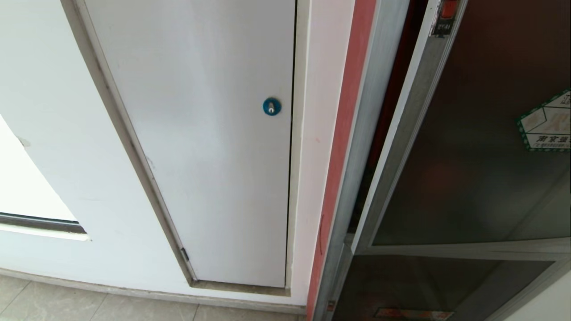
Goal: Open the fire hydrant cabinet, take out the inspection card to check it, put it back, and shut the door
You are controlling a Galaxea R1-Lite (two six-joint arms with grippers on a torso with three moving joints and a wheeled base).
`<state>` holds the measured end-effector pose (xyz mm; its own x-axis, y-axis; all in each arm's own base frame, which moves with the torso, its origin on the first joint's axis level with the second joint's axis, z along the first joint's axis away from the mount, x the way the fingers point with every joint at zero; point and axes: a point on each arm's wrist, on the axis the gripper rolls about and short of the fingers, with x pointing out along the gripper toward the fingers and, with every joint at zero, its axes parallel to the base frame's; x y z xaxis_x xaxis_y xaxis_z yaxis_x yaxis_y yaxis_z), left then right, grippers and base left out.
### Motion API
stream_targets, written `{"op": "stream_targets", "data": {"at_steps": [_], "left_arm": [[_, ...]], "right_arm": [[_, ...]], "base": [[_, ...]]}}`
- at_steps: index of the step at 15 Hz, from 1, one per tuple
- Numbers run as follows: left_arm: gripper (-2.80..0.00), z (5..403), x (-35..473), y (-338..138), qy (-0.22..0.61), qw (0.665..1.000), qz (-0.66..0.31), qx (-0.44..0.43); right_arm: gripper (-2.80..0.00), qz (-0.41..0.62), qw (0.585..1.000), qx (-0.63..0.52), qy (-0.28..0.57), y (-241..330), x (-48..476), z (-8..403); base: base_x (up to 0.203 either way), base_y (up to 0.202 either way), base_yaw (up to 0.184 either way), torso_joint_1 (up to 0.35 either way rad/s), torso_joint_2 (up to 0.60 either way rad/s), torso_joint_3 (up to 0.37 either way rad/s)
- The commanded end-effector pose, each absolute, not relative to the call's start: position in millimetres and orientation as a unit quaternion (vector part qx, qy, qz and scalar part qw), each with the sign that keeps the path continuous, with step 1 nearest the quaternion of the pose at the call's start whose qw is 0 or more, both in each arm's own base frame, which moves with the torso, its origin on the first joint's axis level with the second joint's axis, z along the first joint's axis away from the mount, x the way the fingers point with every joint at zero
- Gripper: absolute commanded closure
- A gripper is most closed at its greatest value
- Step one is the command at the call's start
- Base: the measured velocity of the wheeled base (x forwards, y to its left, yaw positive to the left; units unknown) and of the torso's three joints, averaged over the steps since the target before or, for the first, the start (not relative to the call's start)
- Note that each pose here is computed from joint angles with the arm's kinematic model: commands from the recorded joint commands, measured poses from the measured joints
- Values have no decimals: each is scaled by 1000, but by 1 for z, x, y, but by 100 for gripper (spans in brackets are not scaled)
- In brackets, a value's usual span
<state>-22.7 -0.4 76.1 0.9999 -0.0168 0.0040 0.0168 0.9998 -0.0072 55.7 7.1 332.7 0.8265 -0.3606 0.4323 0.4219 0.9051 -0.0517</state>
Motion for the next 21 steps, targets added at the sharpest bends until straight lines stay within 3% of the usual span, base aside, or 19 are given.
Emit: {"op": "stream_targets", "data": {"at_steps": [1,9,12,16,21], "left_arm": [[0,76,-23,0,-2,1000,-8,-4],[0,76,-23,0,-2,1000,-8,-4],[0,76,-23,0,-2,1000,-8,-4],[0,76,-23,0,-2,1000,-8,-4],[0,76,-23,0,-2,1000,-8,-4]], "right_arm": [[0,-294,925,-74,-228,-13,9,327],[0,-357,914,-121,-152,-15,-73,251],[0,-262,943,-139,-151,-11,-72,199],[0,-68,990,-29,-117,-3,-45,137],[0,-25,998,-3,-53,-1,-23,87]], "base": [[0,0,0,0,0,0],[0,0,0,0,0,0],[0,0,0,0,0,0],[0,0,0,0,0,0],[0,0,0,0,0,0]]}}
